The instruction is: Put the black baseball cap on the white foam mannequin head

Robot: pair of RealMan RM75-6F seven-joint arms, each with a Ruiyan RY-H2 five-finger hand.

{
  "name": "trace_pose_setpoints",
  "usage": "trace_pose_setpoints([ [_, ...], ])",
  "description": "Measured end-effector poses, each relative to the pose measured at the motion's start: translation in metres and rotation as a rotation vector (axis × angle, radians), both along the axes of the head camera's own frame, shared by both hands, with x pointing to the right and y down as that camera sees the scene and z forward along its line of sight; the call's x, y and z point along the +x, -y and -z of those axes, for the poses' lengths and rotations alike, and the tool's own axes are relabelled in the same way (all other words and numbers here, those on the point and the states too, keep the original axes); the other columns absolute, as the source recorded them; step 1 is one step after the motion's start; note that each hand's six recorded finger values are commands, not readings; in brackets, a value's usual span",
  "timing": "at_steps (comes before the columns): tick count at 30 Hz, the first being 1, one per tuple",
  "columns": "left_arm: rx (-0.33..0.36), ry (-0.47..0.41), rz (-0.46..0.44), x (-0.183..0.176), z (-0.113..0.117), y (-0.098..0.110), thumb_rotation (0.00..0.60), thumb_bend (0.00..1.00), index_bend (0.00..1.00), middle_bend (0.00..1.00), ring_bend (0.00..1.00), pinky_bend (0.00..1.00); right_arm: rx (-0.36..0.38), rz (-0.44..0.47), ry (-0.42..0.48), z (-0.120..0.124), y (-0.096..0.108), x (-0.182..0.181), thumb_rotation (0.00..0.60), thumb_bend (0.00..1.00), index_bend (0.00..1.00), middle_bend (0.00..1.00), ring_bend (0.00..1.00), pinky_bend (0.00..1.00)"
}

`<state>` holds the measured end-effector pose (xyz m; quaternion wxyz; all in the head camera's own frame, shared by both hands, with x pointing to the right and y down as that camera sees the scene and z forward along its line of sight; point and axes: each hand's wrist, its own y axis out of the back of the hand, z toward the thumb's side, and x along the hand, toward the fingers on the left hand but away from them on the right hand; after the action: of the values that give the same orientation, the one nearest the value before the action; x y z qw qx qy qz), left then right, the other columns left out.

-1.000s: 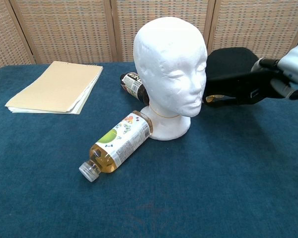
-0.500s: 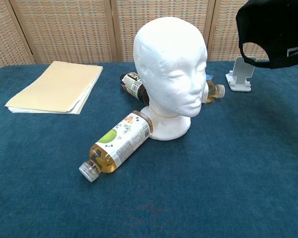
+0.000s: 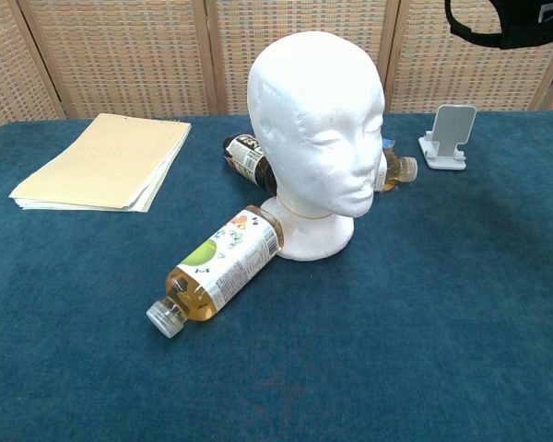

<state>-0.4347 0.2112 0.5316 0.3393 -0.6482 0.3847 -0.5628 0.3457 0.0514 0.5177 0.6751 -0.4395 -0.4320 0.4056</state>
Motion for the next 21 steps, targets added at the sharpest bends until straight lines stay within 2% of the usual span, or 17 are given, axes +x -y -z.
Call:
trace_pose_setpoints([
  [10,0.008,0.007,0.008,-0.003,0.001,0.001,0.600,0.00,0.00,0.00,0.00,0.00,0.111,0.233,-0.090,0.010,-0.007,-0.070,0.600,0.89,0.75,0.99,1.00,1.00],
  [21,0.042,0.029,-0.012,-0.002,0.002,0.004,0.600,0.00,0.00,0.00,0.00,0.00,0.158,0.413,-0.214,-0.004,-0.019,-0.135,0.600,0.89,0.75,0.99,1.00,1.00],
])
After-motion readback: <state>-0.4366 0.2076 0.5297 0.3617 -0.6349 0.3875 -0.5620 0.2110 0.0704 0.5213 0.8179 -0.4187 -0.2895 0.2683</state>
